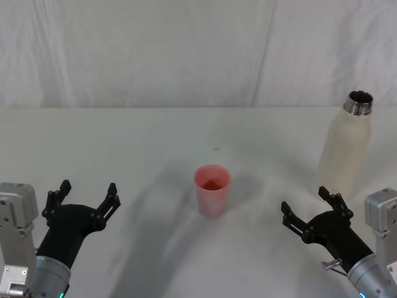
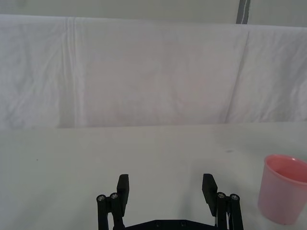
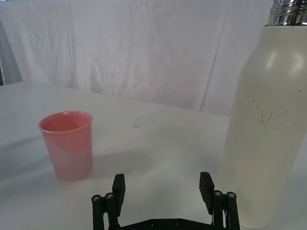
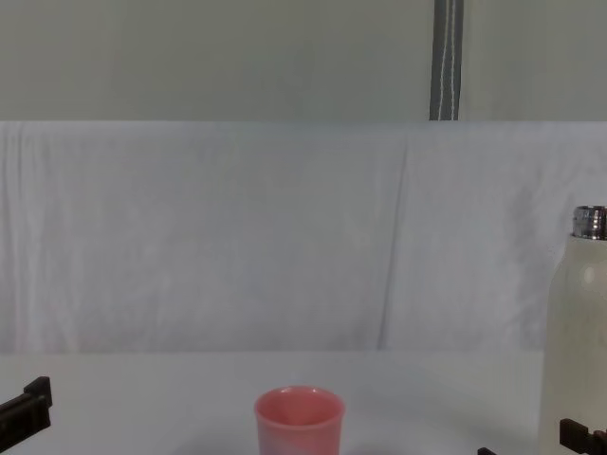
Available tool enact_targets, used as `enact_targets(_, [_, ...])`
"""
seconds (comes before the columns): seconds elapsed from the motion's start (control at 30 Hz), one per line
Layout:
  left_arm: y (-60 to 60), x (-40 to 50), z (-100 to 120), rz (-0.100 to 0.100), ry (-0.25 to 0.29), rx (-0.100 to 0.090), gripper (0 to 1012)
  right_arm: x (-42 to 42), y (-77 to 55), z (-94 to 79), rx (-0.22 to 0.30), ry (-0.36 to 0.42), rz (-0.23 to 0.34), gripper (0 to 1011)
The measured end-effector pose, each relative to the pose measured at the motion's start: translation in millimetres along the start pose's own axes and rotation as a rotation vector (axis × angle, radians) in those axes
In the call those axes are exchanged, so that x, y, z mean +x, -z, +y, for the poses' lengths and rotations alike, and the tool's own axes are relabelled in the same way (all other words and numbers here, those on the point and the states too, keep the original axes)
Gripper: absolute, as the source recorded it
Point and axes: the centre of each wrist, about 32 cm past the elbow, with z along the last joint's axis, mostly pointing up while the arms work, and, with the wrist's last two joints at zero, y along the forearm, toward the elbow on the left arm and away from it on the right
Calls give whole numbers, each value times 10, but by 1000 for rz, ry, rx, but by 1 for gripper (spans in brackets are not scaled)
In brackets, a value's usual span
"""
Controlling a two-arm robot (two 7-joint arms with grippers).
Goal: Grasp the thermos with one hand and pour water into the cup lid.
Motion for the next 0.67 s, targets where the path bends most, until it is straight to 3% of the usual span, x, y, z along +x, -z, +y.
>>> enact_targets(0.67, [0,0,0,0,0,0,1001,0,0,0,0,0,0,1001])
